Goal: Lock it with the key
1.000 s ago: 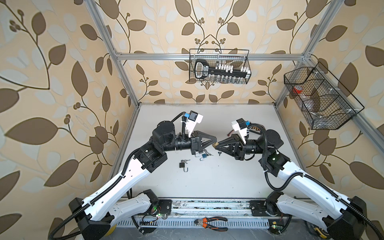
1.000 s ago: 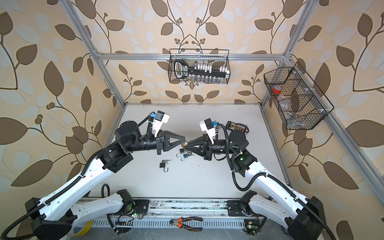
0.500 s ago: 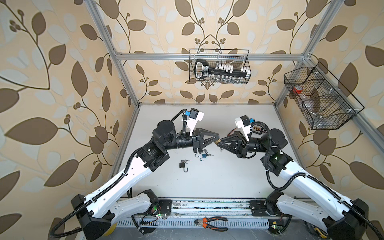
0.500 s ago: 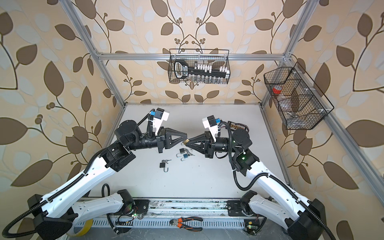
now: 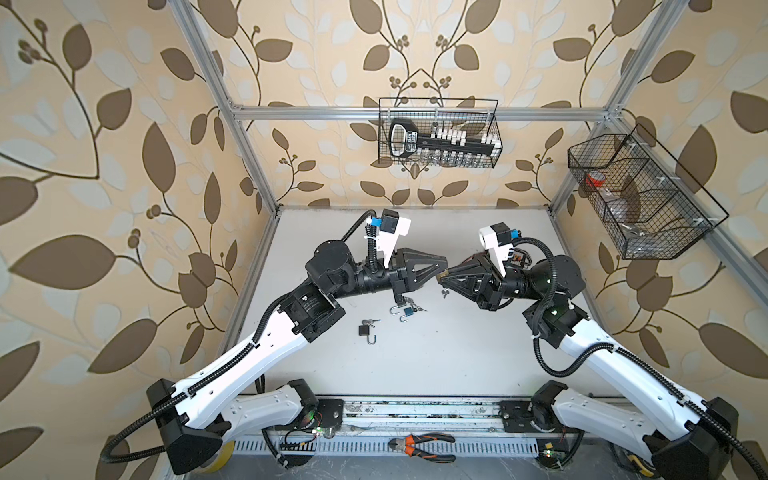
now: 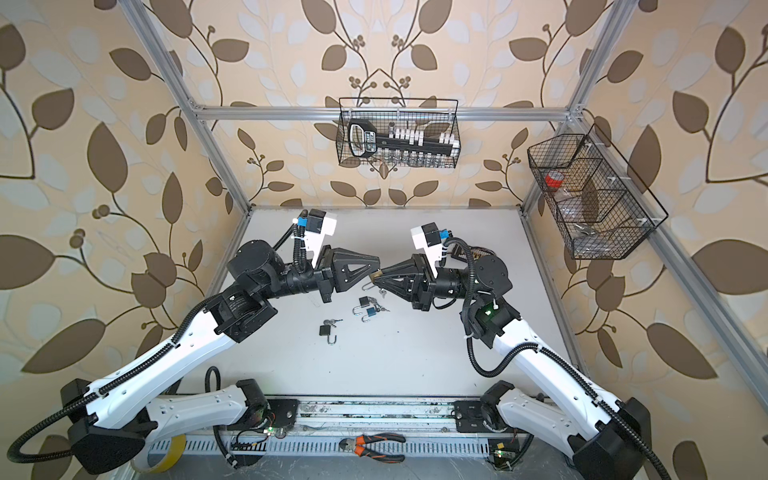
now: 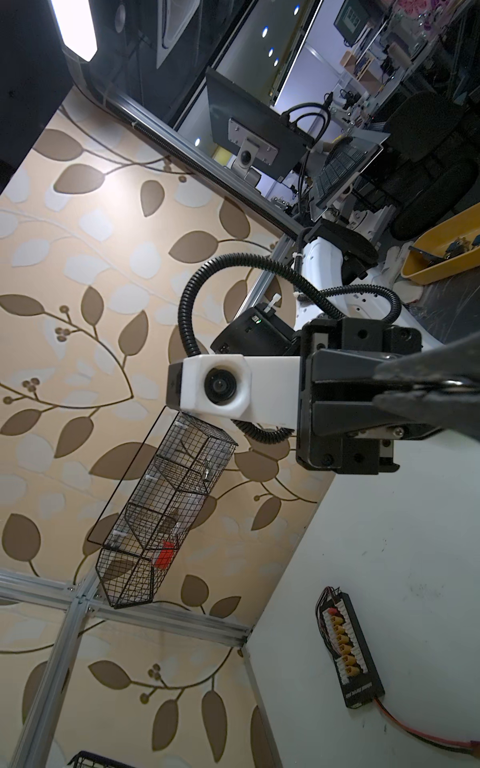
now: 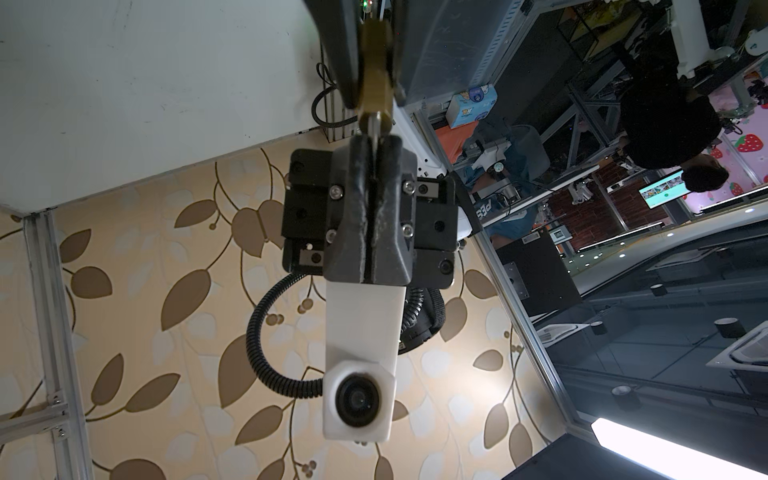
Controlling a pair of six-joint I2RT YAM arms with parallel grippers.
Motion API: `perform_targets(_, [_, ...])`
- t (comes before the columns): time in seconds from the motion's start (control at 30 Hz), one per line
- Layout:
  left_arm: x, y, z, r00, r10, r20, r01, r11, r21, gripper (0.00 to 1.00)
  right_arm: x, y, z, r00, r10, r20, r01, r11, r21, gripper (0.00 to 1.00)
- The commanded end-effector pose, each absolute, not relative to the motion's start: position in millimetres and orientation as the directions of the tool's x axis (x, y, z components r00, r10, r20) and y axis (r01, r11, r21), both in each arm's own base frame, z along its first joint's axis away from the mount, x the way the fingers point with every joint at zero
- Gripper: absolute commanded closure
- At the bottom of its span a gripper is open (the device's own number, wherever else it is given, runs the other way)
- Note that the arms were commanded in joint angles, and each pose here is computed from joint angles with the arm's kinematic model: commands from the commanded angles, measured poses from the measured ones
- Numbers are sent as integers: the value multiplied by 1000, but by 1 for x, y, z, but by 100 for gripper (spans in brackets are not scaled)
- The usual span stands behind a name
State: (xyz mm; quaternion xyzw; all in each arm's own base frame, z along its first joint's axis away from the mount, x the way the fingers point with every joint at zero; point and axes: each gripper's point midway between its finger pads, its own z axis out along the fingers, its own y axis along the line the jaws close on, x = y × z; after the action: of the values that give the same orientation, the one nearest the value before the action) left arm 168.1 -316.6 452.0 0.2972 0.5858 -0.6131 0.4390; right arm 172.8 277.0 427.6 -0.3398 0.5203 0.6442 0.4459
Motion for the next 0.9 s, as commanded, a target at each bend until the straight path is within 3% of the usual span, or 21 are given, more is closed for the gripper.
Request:
perform_targets(0.0, [141, -335, 382, -592, 43, -805, 806, 63, -589, 100, 189, 273, 448, -285, 315, -905, -952, 20, 306, 100])
perform_targets(0.17, [160, -318, 408, -562, -68, -824, 809, 158, -566, 100, 187, 274, 396, -330, 211, -920, -934, 72, 351, 100])
perform_targets(0.33, [180, -304, 414, -545, -110, -831, 778, 303, -550, 100, 197, 265, 360, -330, 179, -927, -908, 208, 364, 39])
perform_targets(0.47, [199, -291, 409, -534, -147, -832, 720, 437, -539, 100, 213, 258, 340, -328, 176, -928, -872, 322, 369, 31])
perform_targets(0.63, [220, -277, 398, -547, -185, -816, 616, 571, -543, 100, 224, 260, 323, -305, 139, -942, -840, 427, 336, 30])
perform_targets(0.87, [229, -271, 393, -540, -202, -817, 575, 620, -534, 100, 221, 274, 315, -242, 92, -966, -820, 512, 255, 30])
